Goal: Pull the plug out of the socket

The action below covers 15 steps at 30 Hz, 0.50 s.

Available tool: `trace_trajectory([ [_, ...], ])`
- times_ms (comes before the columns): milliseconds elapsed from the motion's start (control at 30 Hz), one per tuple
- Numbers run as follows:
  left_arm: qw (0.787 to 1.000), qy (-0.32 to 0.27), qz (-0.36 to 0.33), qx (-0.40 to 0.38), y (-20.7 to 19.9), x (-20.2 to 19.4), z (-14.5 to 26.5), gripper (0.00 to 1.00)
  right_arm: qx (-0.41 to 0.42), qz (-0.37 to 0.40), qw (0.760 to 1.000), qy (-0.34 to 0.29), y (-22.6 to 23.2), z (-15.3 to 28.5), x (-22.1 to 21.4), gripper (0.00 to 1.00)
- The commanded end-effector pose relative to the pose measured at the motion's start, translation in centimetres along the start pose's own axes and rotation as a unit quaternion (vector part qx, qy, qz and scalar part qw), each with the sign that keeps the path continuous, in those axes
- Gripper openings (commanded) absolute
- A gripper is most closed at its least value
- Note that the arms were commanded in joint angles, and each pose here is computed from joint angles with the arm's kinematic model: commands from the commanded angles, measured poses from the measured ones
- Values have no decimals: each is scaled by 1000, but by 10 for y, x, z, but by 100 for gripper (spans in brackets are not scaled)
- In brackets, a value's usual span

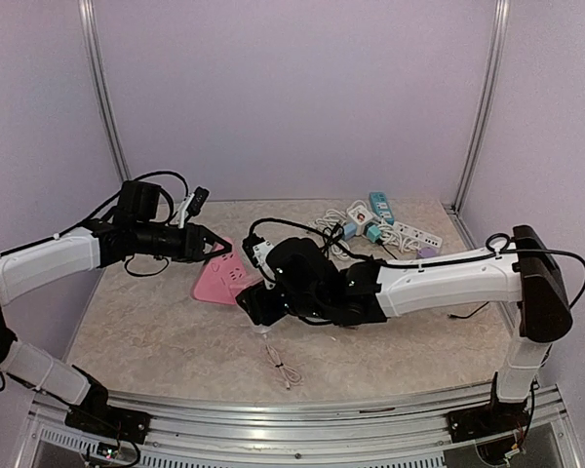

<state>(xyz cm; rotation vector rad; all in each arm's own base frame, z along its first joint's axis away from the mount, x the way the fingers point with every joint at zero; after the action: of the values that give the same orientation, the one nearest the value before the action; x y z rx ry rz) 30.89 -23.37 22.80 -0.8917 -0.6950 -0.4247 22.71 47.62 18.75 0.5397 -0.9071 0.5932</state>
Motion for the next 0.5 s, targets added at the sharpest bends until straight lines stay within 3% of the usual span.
trace_trajectory([
  [0, 999, -25, -34, 2, -6, 16, 6, 0, 79, -62, 995, -18, -6, 15, 14, 0],
  [467, 999, -23, -38, 3, -8, 15, 4, 0, 105, -91, 990, -13, -14, 11, 10, 0],
])
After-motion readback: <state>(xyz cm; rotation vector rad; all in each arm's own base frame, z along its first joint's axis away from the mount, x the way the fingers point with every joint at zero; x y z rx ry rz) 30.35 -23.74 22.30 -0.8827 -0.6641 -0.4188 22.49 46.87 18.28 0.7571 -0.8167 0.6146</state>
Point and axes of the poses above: each gripper's point midway between its finger pads, its own z axis back along the fingers, its own y axis along the line the jaws close on, x = y × z, the point moved 2 cm from there along z, back along the fingers, and after that the axes turned 2 degrees about -z, right-handed, at the moved point
